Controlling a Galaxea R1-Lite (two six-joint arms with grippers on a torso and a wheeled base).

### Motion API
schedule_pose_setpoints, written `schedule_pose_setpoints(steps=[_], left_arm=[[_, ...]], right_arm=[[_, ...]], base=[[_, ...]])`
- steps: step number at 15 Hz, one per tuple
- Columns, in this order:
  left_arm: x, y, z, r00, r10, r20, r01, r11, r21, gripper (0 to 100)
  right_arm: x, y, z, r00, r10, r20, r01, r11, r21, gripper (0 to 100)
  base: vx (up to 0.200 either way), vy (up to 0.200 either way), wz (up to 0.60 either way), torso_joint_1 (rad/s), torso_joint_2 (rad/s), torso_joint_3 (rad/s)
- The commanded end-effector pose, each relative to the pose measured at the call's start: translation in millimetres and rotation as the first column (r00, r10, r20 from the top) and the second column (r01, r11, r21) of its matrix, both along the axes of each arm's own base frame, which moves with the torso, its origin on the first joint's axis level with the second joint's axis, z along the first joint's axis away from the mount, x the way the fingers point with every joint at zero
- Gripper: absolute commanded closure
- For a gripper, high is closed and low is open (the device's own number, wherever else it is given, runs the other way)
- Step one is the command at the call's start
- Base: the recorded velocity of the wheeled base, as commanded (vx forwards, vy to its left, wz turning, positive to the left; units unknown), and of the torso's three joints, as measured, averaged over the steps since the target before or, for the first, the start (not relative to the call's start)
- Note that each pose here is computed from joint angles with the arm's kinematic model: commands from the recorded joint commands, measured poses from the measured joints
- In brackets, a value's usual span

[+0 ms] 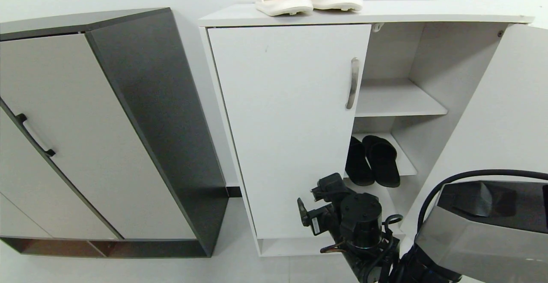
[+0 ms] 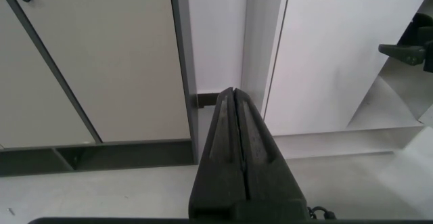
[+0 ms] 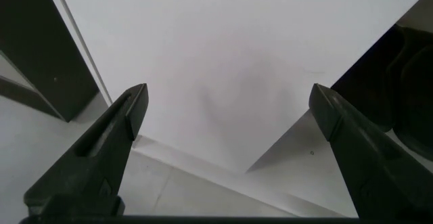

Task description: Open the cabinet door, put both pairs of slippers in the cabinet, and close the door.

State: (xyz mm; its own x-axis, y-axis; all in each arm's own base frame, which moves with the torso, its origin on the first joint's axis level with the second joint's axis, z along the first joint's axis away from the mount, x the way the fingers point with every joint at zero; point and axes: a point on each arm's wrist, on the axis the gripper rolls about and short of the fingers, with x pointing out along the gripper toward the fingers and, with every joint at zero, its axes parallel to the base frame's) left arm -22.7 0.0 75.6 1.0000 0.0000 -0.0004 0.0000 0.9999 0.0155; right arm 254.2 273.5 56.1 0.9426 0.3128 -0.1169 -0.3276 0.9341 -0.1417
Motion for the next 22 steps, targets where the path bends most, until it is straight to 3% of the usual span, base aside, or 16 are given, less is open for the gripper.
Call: schedule_pose_setpoints(steps=[1,8,22], left_arm=[[0.0,0.0,0.0,1.000,0.000,0.000,0.000,1.000,0.000,100],[0.0,0.0,0.0,1.000,0.000,0.000,0.000,1.000,0.000,100],[0.0,0.0,0.0,1.000,-0.002,0.000,0.002,1.000,-0.002,100]], right_arm=[[-0.2,0.0,-1.9,1.000,-0.001,-0.004,0.001,1.000,-0.006,0],[0.0,0.3,-2.3,1.000,-0.001,-0.005,0.001,1.000,-0.007,0],[-0.7,0.4,-1.9,1.000,0.001,-0.004,-0.001,1.000,-0.006,0]], base=[[0.000,0.000,0.00,0.000,0.00,0.000],[0.000,0.000,0.00,0.000,-0.02,-0.025],[0.000,0.000,0.00,0.088,-0.43,-0.339]])
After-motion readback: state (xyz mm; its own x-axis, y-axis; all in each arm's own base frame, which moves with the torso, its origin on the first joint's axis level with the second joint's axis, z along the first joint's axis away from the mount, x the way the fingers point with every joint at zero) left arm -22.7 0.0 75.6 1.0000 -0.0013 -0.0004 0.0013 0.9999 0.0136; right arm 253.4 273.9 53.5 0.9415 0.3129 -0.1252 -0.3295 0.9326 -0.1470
